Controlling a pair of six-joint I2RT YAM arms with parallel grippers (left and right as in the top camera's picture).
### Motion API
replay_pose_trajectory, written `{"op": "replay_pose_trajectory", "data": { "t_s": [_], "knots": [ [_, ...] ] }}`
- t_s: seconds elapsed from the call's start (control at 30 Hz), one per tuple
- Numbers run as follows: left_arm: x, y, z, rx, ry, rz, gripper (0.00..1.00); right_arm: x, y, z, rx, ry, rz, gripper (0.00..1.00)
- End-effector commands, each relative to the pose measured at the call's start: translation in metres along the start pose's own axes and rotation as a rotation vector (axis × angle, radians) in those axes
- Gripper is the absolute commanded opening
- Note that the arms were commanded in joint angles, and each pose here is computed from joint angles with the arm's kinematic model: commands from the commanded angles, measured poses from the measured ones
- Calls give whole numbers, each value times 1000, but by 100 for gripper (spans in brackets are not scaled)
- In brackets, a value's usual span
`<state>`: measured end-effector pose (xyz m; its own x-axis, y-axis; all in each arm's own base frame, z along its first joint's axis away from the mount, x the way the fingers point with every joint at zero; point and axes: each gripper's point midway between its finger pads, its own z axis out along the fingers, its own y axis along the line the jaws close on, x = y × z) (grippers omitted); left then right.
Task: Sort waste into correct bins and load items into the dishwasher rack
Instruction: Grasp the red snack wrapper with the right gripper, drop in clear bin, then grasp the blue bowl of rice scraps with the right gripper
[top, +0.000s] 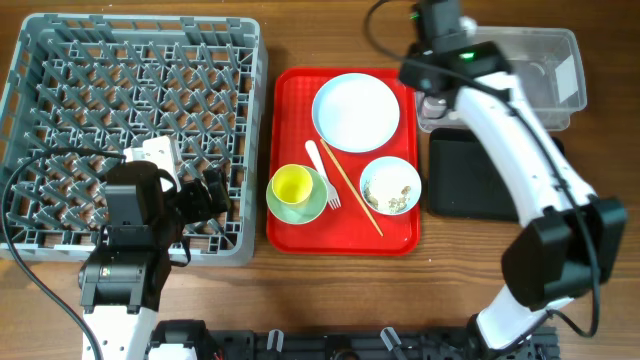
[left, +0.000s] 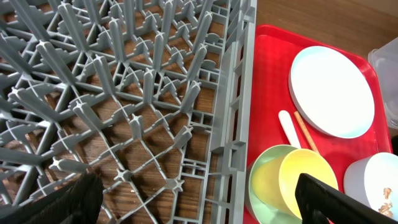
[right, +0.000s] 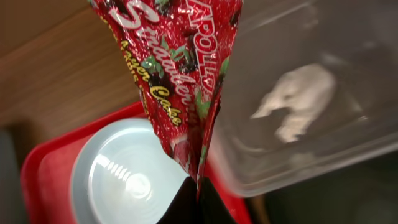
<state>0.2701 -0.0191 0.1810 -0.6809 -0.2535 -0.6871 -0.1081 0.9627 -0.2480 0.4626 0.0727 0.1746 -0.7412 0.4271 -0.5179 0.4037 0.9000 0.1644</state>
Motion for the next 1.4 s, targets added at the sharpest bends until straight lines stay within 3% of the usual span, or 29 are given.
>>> {"op": "replay_pose_trajectory", "data": {
  "t_s": [0.0,0.03,0.07,0.1,0.13,0.23,0.37,0.53,0.7,0.77,0.87,0.93,1.1,1.2,1.37],
  "knots": [
    [-6,-4,-4,17,-16,11,100,-14,-53,23,101,19,190,22],
    [-6,-4,-4,17,-16,11,100,-21,-56,26,71,19,198,33],
    [-7,-4,-4,17,-17,11,100,-34,-51,28,-15,11,164,62],
    [-7,-4,-4,17,-17,11,100,-39,-44,28,-80,15,133,83],
    [-6,-4,-4,17,-16,11,100,-38,-35,24,-155,37,90,92],
    [-7,-4,-4,17,-17,11,100,-27,-37,2,-177,84,55,96],
    [-7,-4,-4,17,-17,11,100,20,-43,-38,-142,228,-58,98],
    [-5,-3,0,13,-2,10,100,130,-4,-47,-125,459,-297,90],
    [-5,-3,0,13,-2,10,100,193,30,-38,-83,426,-337,82],
    [-5,-3,0,13,-2,10,100,217,33,-23,-61,408,-319,67],
    [-4,-3,0,13,-1,9,100,232,27,-7,-46,395,-272,60],
    [-5,-3,0,13,-2,9,100,240,26,4,-57,388,-248,48],
    [-5,-3,0,13,-2,10,100,257,20,23,-33,432,-254,41],
    [-5,-3,0,13,-2,10,100,259,22,28,-33,430,-254,27],
    [-4,-3,0,13,-1,9,100,256,17,29,-8,416,-260,21]
  ]
}}
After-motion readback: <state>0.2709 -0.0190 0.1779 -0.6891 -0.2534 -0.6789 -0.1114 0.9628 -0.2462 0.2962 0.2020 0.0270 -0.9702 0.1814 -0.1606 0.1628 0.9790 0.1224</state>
